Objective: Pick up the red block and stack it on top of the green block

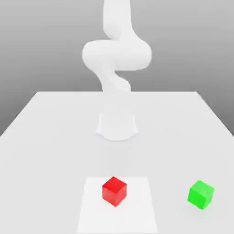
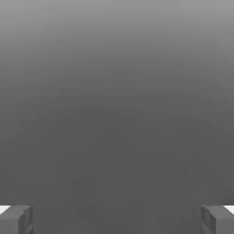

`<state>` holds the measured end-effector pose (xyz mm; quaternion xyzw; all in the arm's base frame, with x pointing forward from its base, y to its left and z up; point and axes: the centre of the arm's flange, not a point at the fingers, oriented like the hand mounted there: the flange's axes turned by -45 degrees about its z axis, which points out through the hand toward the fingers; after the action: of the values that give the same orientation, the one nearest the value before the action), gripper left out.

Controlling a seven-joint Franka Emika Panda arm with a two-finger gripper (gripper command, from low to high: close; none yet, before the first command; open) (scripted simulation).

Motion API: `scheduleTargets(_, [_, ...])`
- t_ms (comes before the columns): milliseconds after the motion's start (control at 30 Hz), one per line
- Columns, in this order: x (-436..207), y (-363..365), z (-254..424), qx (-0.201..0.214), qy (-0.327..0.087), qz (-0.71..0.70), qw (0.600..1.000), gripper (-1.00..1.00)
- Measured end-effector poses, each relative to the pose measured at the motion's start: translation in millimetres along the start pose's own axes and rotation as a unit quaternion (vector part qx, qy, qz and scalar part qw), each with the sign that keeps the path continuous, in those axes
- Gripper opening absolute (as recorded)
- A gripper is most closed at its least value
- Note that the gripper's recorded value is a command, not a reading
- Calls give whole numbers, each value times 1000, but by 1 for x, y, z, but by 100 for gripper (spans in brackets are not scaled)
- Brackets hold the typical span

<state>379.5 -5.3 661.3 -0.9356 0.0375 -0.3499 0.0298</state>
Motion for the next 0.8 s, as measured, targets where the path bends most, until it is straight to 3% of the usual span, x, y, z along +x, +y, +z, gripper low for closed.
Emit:
scheduleTargets(233, [-66,13,172,0,-136,118,984,0])
scheduleTargets(500, [-199,24,304,-73,-266,226,934,0])
scheduleTargets(633, [-273,37,339,-131,-311,268,902,0])
scheduleTargets(800, [-307,40,370,-141,-320,274,896,0])
